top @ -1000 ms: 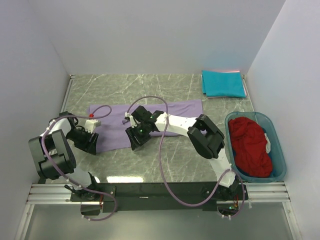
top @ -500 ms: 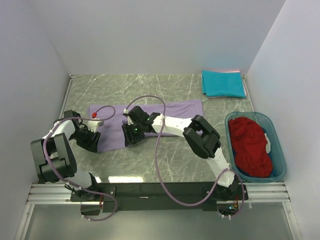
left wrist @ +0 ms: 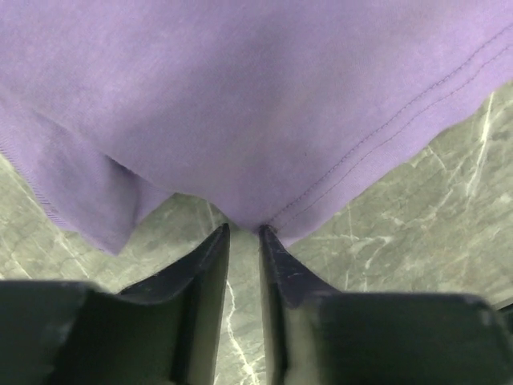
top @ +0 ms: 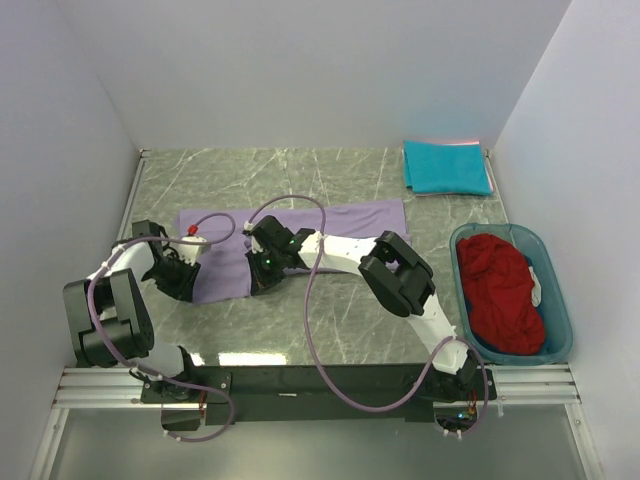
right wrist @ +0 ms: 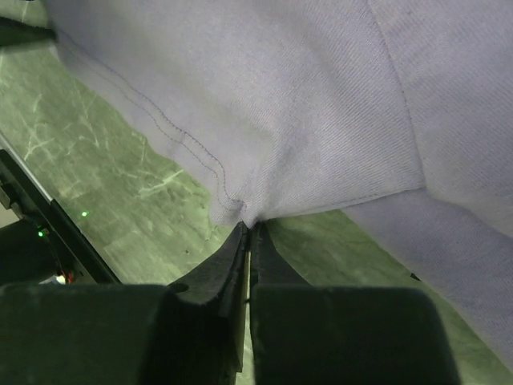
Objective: Fold and stack the t-shirts
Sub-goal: Fold the tshirt
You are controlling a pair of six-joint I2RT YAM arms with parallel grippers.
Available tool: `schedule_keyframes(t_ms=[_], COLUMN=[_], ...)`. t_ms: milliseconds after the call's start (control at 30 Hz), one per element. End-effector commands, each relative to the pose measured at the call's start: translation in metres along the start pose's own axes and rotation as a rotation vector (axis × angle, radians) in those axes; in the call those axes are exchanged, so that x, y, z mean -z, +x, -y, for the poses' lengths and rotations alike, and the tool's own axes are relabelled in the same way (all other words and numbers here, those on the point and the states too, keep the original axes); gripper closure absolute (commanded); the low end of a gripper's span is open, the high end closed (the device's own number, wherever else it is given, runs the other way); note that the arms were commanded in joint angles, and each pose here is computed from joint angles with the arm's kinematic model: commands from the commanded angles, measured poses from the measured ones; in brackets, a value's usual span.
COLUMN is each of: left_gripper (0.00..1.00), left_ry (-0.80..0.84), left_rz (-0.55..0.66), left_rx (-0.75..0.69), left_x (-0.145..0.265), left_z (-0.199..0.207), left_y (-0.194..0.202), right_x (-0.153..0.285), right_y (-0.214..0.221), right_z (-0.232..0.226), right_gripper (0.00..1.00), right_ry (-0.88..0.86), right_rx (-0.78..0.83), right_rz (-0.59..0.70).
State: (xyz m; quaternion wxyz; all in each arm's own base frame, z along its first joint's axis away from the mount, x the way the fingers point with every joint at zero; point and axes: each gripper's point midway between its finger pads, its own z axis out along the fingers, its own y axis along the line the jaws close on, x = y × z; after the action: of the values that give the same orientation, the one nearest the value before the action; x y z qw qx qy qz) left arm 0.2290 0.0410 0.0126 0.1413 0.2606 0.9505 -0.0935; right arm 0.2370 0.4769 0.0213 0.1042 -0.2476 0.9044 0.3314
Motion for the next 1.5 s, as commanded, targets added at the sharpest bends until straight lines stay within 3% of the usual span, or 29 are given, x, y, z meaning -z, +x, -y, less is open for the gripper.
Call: schedule_keyframes(t_ms=[0, 200, 467, 733, 833, 1133, 1467], left_gripper=[0.63, 0.52, 0.56, 0.84, 0.99, 0.99, 0.99], left_ry=[0.114, 0.138, 0.029, 0.017, 0.049, 0.076, 0.001], left_rz=[-0.064, -0.039, -0.115, -0.185, -0.164, 0.048, 0.211], left_rx=[0.028, 0.014, -0.054, -0.062, -0.058, -0.06, -0.04], left_x=[-0.018, -0.01, -0.017, -0.025, -0.021, 0.048, 0.072], left_z=[0.03, 0.037, 0.031, 0.034, 0.038, 0.016, -0.045], left_y=[0.024, 0.02, 0.032, 0.043, 0.035, -0.072, -0.173], right_x=[-0.005, -0.006, -0.005, -0.002, 0.005, 0.048, 0.056], right_y=[0.004, 0.006, 0.003, 0.003, -0.002, -0.063, -0.135], right_z=[0.008, 0.012, 0.011, 0.009, 0.003, -0.01, -0.002], right_gripper=[0.99, 1.0, 1.0, 1.0, 1.0, 1.0, 1.0], right_ry=[0.034, 0.031, 0.016, -0.011, -0.041, -0.142, -0.191], right_rx=[0.006, -0.002, -0.02, -0.045, -0.048, -0.041, -0.034], right_rz=[-0.023, -0.031, -0.026, -0.028, -0.014, 0.119, 0.236])
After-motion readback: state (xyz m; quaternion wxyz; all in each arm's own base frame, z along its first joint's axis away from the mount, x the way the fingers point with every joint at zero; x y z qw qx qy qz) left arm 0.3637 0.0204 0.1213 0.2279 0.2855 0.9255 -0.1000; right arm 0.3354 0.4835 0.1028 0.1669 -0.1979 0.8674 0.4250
